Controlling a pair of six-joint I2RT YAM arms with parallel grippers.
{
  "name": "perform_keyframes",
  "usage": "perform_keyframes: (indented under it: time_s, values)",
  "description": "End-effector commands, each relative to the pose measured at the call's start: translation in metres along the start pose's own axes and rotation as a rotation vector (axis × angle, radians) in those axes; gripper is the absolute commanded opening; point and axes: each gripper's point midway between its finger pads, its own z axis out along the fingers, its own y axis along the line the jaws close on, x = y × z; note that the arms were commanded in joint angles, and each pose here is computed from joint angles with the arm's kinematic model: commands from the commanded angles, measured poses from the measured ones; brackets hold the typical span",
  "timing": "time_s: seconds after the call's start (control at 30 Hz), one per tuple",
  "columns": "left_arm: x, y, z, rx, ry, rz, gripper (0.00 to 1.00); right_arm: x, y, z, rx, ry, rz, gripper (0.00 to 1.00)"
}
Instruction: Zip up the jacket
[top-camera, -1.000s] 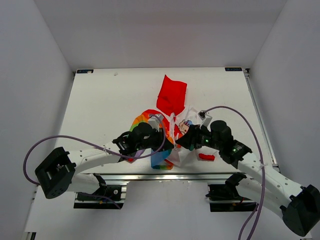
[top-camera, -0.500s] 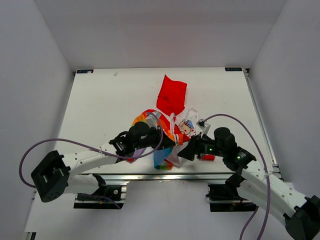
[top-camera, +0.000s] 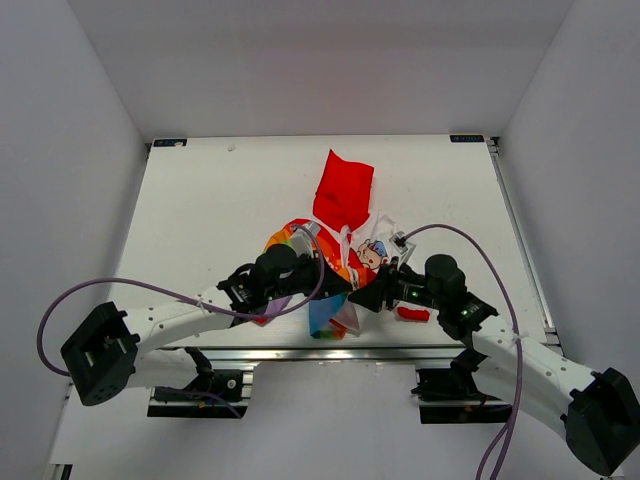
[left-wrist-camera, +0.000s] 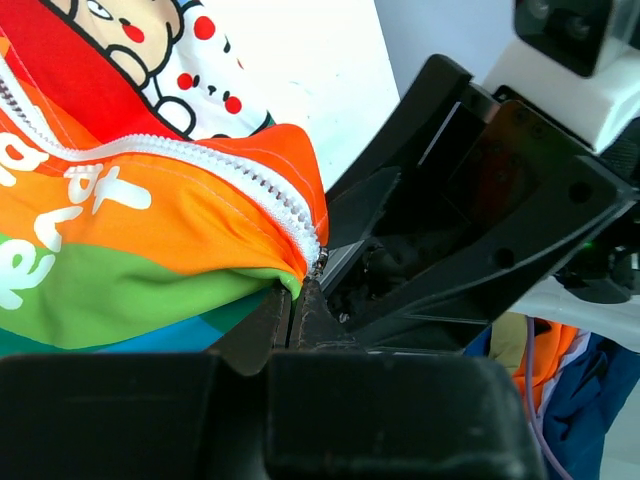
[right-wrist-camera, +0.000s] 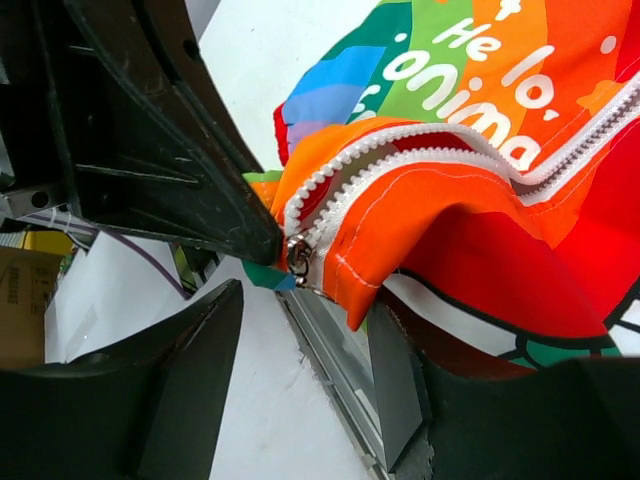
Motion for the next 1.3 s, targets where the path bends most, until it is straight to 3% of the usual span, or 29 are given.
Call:
perform_keyframes:
  time_s: [0.0,0.13,0.3,0.63,0.93,1.27]
  values:
    - [-0.006,-0.019,-0.007,0.069,-0.023,0.001,0.00,-0.013,0.006,0.004,-0.040,-0.065,-0.020,0.58]
    - [-0.008,-0.021,-0.007,0.068,-0.028,0.004,0.00,-0.012,0.006,0.005,-0.047,-0.072,-0.011,0.58]
    - [-0.010,-0.016,-0.008,0.050,-0.046,-0.014,0.00,-0.015,0.017,0.003,-0.101,-0.100,0.019,0.48]
    - [-0.017,-0.016,-0.009,0.039,-0.086,-0.041,0.00,-0.013,0.024,-0.004,-0.146,-0.140,0.079,0.46]
    - [-0.018,-0.016,-0.009,0.042,-0.095,-0.051,0.00,-0.014,0.024,-0.006,-0.152,-0.165,0.097,0.34]
    - [-0.015,-0.019,-0.009,0.062,-0.081,-0.050,0.00,-0.016,0.019,-0.002,-0.122,-0.173,0.107,0.35]
